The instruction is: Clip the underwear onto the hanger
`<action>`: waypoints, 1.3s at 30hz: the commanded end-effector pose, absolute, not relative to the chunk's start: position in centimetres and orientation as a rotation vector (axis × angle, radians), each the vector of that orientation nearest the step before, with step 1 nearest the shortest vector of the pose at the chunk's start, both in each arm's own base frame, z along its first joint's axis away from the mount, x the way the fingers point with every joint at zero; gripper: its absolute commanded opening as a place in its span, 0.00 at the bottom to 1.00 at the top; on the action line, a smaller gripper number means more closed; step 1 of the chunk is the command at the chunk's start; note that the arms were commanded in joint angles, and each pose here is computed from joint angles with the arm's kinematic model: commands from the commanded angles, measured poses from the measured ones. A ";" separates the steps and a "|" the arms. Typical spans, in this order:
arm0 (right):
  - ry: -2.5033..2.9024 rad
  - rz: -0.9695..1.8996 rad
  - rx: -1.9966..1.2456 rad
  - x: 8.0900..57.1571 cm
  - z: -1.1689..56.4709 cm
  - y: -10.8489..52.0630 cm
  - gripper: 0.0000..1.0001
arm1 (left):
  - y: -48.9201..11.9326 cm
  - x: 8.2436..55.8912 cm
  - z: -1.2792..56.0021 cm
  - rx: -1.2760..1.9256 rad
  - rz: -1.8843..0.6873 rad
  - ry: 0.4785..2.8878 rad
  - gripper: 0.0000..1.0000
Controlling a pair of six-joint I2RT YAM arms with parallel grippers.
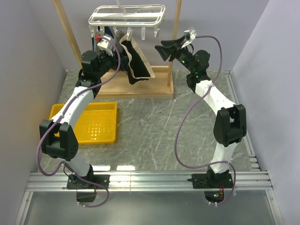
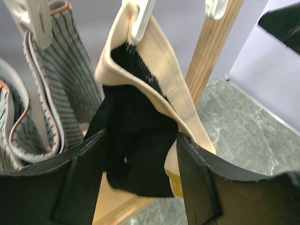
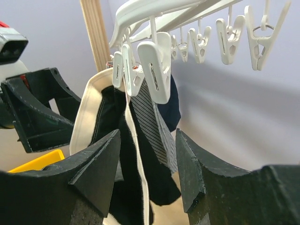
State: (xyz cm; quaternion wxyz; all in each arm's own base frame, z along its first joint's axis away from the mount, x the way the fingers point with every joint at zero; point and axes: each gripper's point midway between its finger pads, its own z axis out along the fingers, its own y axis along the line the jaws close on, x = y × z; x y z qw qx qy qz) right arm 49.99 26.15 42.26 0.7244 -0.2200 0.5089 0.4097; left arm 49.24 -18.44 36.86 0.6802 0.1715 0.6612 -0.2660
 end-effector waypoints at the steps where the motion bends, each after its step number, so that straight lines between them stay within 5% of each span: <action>1: 1.024 0.867 -0.495 49.9 45.3 25.7 0.57 | -17.8 47.6 39.1 0.421 -0.569 1.442 0.66; 30: 1.012 0.867 -0.517 49.9 45.4 25.9 0.56 | -13.2 48.1 32.6 0.432 -0.291 1.737 0.66; 39: 0.992 0.850 -0.523 49.9 45.6 25.7 0.56 | -14.5 44.4 36.5 0.496 -0.597 1.583 0.61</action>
